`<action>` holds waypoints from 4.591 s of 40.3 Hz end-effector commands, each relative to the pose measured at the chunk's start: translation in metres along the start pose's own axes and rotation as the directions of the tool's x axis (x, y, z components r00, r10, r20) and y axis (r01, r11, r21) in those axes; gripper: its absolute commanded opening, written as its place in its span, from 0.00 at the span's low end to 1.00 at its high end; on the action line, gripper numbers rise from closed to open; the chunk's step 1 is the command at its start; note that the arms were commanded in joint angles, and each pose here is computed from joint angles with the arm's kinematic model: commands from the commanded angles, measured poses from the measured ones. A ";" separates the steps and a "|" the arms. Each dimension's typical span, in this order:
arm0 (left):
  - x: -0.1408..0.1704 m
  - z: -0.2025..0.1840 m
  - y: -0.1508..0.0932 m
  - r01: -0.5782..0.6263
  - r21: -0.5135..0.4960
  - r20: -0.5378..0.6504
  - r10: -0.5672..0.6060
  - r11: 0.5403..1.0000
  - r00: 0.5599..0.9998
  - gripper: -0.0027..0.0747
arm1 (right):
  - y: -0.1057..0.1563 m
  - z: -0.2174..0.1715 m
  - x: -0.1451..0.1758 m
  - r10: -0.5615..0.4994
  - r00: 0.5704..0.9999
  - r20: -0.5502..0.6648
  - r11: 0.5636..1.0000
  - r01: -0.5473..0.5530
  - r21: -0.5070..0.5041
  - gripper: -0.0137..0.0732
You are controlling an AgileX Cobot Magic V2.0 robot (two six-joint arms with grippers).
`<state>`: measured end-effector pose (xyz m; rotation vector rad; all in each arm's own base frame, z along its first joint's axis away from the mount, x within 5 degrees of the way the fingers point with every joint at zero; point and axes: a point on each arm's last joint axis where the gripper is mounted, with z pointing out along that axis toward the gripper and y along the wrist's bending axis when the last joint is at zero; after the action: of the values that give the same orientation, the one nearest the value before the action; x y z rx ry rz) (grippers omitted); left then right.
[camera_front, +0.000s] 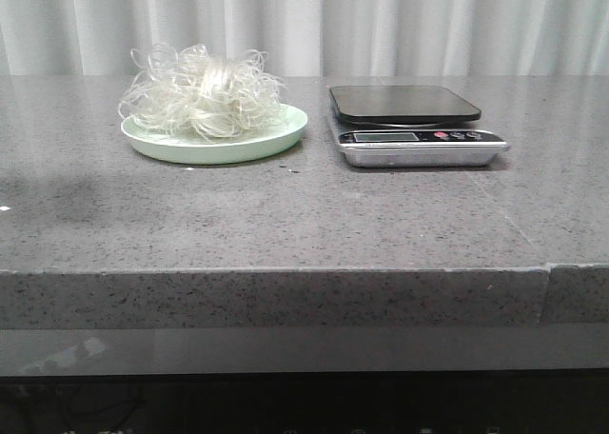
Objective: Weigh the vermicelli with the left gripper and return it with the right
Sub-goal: 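Lower the left gripper onto the vermicelli clump on the green plate, then close the left gripper on the vermicelli and lift it off the plate, then carry the vermicelli with the left gripper and release it onto the scale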
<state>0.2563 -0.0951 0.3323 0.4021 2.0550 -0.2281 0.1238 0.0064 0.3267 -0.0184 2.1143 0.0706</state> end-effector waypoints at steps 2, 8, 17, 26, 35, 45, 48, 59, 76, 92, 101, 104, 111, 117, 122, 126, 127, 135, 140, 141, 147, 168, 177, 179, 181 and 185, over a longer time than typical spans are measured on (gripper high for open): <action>-0.036 0.017 -0.007 -0.009 0.019 0.117 0.007 1.000 0.993 0.74 | 0.000 -0.003 -0.013 -0.005 0.997 0.076 1.000 0.005 0.000 0.79; -0.050 0.054 -0.018 -0.025 0.047 0.100 0.020 0.999 0.995 0.74 | 0.000 -0.003 -0.013 -0.005 0.997 0.076 1.000 0.005 0.000 0.79; -0.067 0.100 -0.024 -0.055 0.051 0.084 0.050 0.997 0.995 0.74 | 0.000 -0.003 -0.013 -0.005 0.997 0.076 1.000 0.005 0.000 0.79; -0.071 0.138 -0.023 -0.143 0.022 0.071 0.141 0.990 0.987 0.79 | 0.000 -0.003 -0.013 -0.005 0.997 0.075 1.000 0.005 0.000 0.79; -0.063 0.160 -0.020 -0.136 0.019 0.037 0.135 0.991 0.990 0.86 | 0.000 -0.003 -0.013 -0.005 0.997 0.075 1.000 0.005 0.000 0.79; -0.063 0.160 -0.019 -0.125 0.021 0.032 0.125 0.992 0.992 0.86 | 0.000 -0.003 -0.013 -0.005 0.997 0.075 1.000 0.005 0.000 0.79; -0.063 0.160 -0.019 -0.125 0.021 0.029 0.125 0.992 0.992 0.84 | 0.000 -0.003 -0.013 -0.005 0.997 0.075 1.000 0.005 0.000 0.79; -0.061 0.157 -0.012 -0.131 0.010 -0.019 0.131 0.991 0.991 0.60 | 0.000 -0.003 -0.013 -0.005 0.997 0.075 1.000 0.005 0.000 0.79; -0.063 0.149 -0.005 -0.125 -0.003 -0.038 0.125 0.992 0.991 0.42 | 0.000 -0.003 -0.013 -0.005 0.997 0.075 1.000 0.005 0.000 0.79; -0.072 0.131 -0.005 -0.129 -0.006 -0.038 0.129 0.992 0.991 0.24 | 0.000 -0.003 -0.013 -0.005 0.997 0.075 1.000 0.005 0.000 0.79; -0.091 0.101 -0.004 -0.129 -0.016 0.031 0.129 0.992 0.991 0.24 | 0.000 -0.003 -0.013 -0.005 0.997 0.075 1.000 0.005 0.000 0.79; -0.100 0.088 -0.004 -0.128 -0.021 0.069 0.129 0.992 0.989 0.24 | 0.000 -0.003 -0.013 -0.005 0.997 0.075 1.000 0.005 0.000 0.79; -0.128 0.064 -0.009 -0.131 -0.025 0.172 0.133 0.991 0.976 0.24 | 0.000 -0.003 -0.013 -0.005 0.997 0.075 1.000 0.005 0.000 0.79; -0.151 0.050 -0.029 -0.150 0.010 0.269 0.142 0.989 0.953 0.24 | 0.000 -0.003 -0.013 -0.005 0.997 0.075 1.000 0.005 0.000 0.79; -0.168 0.046 -0.058 -0.182 0.063 0.343 0.150 0.981 0.927 0.24 | 0.000 -0.003 -0.013 -0.005 0.997 0.075 1.000 0.005 0.000 0.79; -0.175 0.054 -0.080 -0.205 0.104 0.367 0.154 0.973 0.917 0.24 | 0.000 -0.003 -0.013 -0.005 0.997 0.075 1.000 0.005 0.000 0.79; -0.176 0.057 -0.087 -0.212 0.116 0.371 0.156 0.970 0.915 0.24 | 0.000 -0.003 -0.013 -0.005 0.997 0.075 1.000 0.005 0.000 0.79; -0.174 0.091 -0.131 -0.252 0.187 0.373 0.169 0.949 0.912 0.24 | 0.000 -0.003 -0.013 -0.005 0.997 0.075 1.000 0.005 0.000 0.79; -0.168 0.110 -0.149 -0.265 0.210 0.367 0.176 0.941 0.914 0.24 | 0.000 -0.003 -0.013 -0.005 0.997 0.075 1.000 0.005 0.000 0.79; -0.166 0.115 -0.152 -0.266 0.216 0.359 0.177 0.940 0.917 0.24 | 0.000 -0.003 -0.013 -0.005 0.997 0.075 1.000 0.005 0.000 0.79; -0.154 0.134 -0.162 -0.261 0.239 0.330 0.175 0.935 0.928 0.24 | 0.000 -0.003 -0.013 -0.005 0.997 0.075 1.000 0.005 0.000 0.79; -0.142 0.146 -0.163 -0.263 0.247 0.261 0.198 0.932 0.945 0.59 | 0.000 -0.003 -0.013 -0.005 0.997 0.074 1.000 0.005 0.000 0.79; -0.161 0.102 -0.153 -0.268 0.244 0.254 0.205 0.932 0.945 0.59 | 0.000 -0.003 -0.012 -0.005 0.997 0.073 1.000 0.005 0.000 0.79; -0.167 0.086 -0.150 -0.268 0.244 0.254 0.205 0.932 0.945 0.59 | 0.000 -0.003 -0.012 -0.005 0.997 0.073 1.000 0.005 0.000 0.79; -0.173 0.069 -0.146 -0.268 0.244 0.255 0.205 0.932 0.945 0.59 | 0.000 -0.003 -0.012 -0.005 0.997 0.073 1.000 0.005 0.000 0.79; -0.181 0.035 -0.137 -0.266 0.245 0.247 0.205 0.932 0.947 0.58 | 0.000 -0.003 -0.012 -0.005 0.997 0.073 1.000 0.005 0.000 0.79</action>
<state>0.3496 -0.2912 0.4078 0.8180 1.8829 -0.3494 0.1237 0.0064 0.3265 -0.0185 2.1166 0.0706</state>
